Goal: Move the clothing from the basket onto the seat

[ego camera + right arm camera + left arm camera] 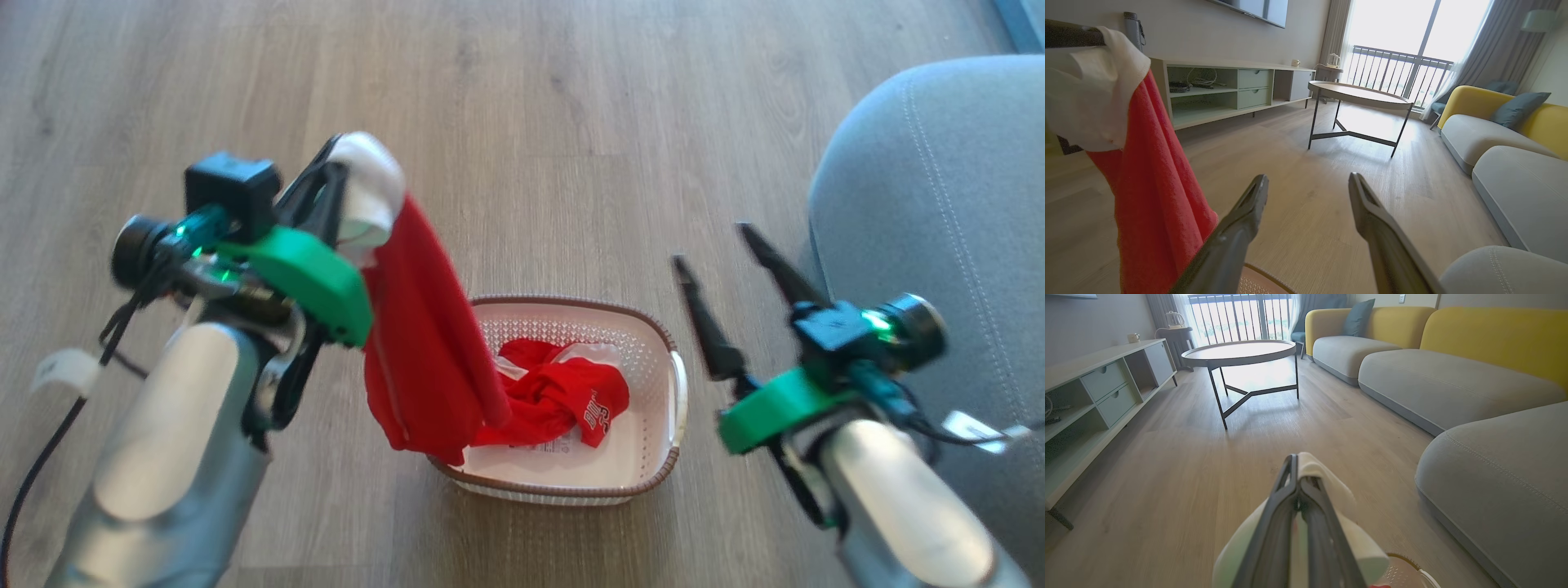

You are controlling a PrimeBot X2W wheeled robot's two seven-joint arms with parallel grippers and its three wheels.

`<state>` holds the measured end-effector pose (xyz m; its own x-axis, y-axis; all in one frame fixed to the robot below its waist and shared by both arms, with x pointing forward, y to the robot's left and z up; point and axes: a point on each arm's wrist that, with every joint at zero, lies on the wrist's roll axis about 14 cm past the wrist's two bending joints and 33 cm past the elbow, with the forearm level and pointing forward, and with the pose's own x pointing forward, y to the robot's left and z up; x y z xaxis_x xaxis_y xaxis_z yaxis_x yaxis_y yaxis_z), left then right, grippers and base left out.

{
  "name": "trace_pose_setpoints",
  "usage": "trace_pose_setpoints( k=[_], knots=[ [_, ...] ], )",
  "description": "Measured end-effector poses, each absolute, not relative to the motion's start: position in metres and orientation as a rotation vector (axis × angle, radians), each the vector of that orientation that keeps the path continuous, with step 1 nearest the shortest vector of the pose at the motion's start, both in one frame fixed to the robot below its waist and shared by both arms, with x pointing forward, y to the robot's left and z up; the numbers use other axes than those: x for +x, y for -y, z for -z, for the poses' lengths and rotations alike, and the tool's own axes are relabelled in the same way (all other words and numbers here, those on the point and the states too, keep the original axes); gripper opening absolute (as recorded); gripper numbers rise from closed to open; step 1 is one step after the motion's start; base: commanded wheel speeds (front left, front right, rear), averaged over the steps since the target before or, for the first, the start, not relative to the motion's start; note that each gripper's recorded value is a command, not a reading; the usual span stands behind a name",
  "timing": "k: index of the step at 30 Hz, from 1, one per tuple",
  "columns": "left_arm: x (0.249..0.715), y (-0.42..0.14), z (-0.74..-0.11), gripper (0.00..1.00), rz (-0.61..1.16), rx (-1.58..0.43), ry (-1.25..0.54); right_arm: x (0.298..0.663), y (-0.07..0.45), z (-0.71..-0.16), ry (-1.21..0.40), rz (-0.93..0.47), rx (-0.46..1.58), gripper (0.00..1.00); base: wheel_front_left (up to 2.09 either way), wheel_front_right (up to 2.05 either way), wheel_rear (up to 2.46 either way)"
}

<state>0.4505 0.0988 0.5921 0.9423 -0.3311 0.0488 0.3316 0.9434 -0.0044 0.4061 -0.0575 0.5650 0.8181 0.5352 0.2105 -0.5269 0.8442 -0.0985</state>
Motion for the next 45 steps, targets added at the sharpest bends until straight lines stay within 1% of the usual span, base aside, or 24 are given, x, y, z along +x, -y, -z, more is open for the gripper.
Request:
trace_pose_setpoints(
  k=[5,10,16,22,30,31,32,39,40,41,42,43,44,45],
  knots=[
    [0.445,-0.077,-0.611,0.00,0.397,-0.013,0.076,0.400,0.011,-0.570,0.240,-0.711,-0.035,1.00,0.00,0.00,0.00],
    [0.439,-0.058,-0.615,0.00,0.446,-0.005,0.082,0.403,-0.011,-0.574,0.242,-0.777,-0.055,1.00,0.00,0.00,0.00],
    [0.431,-0.039,-0.623,0.00,0.507,-0.004,0.096,0.406,-0.022,-0.568,0.213,-0.801,-0.059,1.00,0.00,0.00,0.00],
    [0.416,-0.009,-0.630,0.00,0.594,0.002,0.108,0.401,-0.036,-0.557,0.171,-0.842,-0.068,1.00,0.00,0.00,0.00],
    [0.401,0.013,-0.640,0.00,0.663,0.000,0.134,0.406,-0.030,-0.546,0.127,-0.818,-0.078,1.00,0.00,0.00,0.00],
    [0.400,0.014,-0.641,0.00,0.669,0.003,0.132,0.407,-0.028,-0.543,0.118,-0.811,-0.082,0.47,0.00,0.00,0.00],
    [0.398,0.016,-0.641,0.00,0.676,0.005,0.134,0.408,-0.026,-0.541,0.110,-0.805,-0.087,0.00,0.00,0.00,0.00],
    [0.392,0.021,-0.643,0.00,0.700,-0.008,0.133,0.412,-0.020,-0.545,0.113,-0.782,-0.070,0.00,0.00,0.00,0.00],
    [0.392,0.021,-0.642,0.09,0.701,-0.009,0.130,0.412,-0.020,-0.546,0.116,-0.779,-0.064,0.00,0.00,0.00,0.00],
    [0.391,0.021,-0.641,0.24,0.702,-0.011,0.126,0.412,-0.019,-0.549,0.123,-0.775,-0.057,0.00,0.00,0.00,0.00],
    [0.391,0.021,-0.640,0.36,0.702,-0.013,0.121,0.414,-0.017,-0.553,0.132,-0.768,-0.047,0.00,0.00,0.00,0.00],
    [0.392,0.021,-0.637,0.47,0.701,-0.012,0.115,0.415,-0.014,-0.557,0.141,-0.760,-0.040,0.00,0.00,0.00,0.00],
    [0.392,0.021,-0.635,0.69,0.699,-0.011,0.108,0.416,-0.011,-0.560,0.151,-0.750,-0.036,0.00,0.00,0.00,0.00],
    [0.393,0.021,-0.631,0.69,0.698,-0.008,0.099,0.418,-0.006,-0.564,0.161,-0.739,-0.035,0.00,0.00,0.00,0.00]
  ],
)
